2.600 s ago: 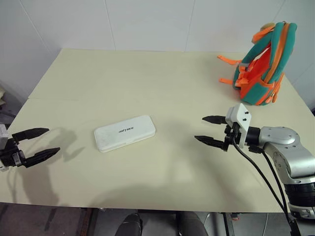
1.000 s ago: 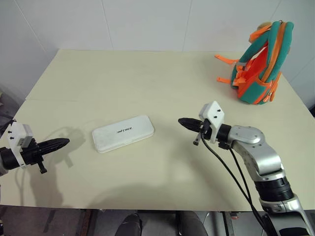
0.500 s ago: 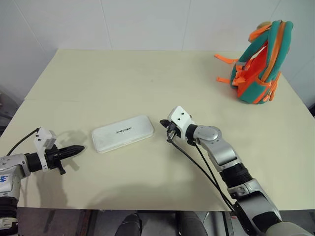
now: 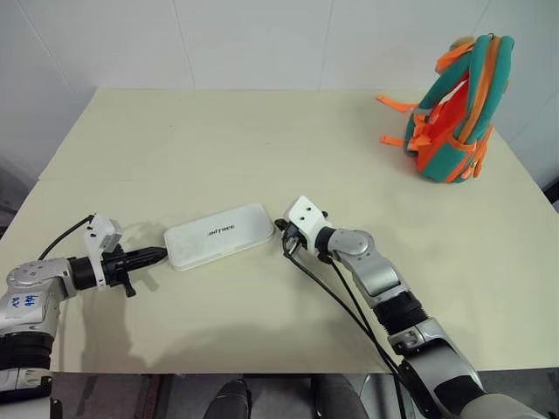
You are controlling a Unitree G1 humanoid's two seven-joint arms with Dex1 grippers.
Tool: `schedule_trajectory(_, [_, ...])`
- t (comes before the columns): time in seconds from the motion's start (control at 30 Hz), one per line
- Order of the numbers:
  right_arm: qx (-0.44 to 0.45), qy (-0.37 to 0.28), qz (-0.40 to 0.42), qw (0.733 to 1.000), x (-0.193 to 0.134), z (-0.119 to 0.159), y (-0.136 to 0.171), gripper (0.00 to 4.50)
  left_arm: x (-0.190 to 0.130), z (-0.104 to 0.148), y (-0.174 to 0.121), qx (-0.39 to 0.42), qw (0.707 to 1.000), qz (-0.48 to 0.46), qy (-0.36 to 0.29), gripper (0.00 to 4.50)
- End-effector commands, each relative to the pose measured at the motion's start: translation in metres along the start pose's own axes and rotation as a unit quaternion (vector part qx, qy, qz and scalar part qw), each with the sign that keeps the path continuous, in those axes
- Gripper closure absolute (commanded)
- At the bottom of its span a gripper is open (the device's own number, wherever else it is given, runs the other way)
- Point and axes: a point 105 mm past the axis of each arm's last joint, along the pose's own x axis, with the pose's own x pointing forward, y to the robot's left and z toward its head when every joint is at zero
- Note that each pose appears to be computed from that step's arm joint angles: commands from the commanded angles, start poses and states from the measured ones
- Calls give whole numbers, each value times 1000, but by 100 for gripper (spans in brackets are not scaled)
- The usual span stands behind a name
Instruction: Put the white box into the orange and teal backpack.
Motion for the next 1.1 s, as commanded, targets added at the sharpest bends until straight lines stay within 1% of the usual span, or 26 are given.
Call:
schedule_trajectory(0.03, [-18, -41, 40, 998, -4, 25, 15, 438, 5, 10, -5, 11, 1000, -19, -10, 450])
schedule_trajectory(0.27, [-28, -47, 83, 995, -12, 32, 31, 438, 9, 9, -9, 11, 999, -31, -1, 450])
schedule_trajectory(0.43, [-45, -43, 109, 992, -21, 33, 35, 438, 18, 17, -20, 25, 998, -59, 0, 450])
schedule_trajectory(0.57, [-71, -32, 120, 990, -28, 30, 36, 438, 24, 20, -26, 35, 997, -74, 1, 450])
schedule_trajectory(0.9, [-98, -8, 165, 981, -51, 24, 47, 438, 34, 21, -46, 43, 993, -114, 8, 450])
schedule_trajectory(1.1, [-107, 15, 194, 975, -68, 18, 51, 438, 41, 18, -65, 45, 988, -148, 12, 450])
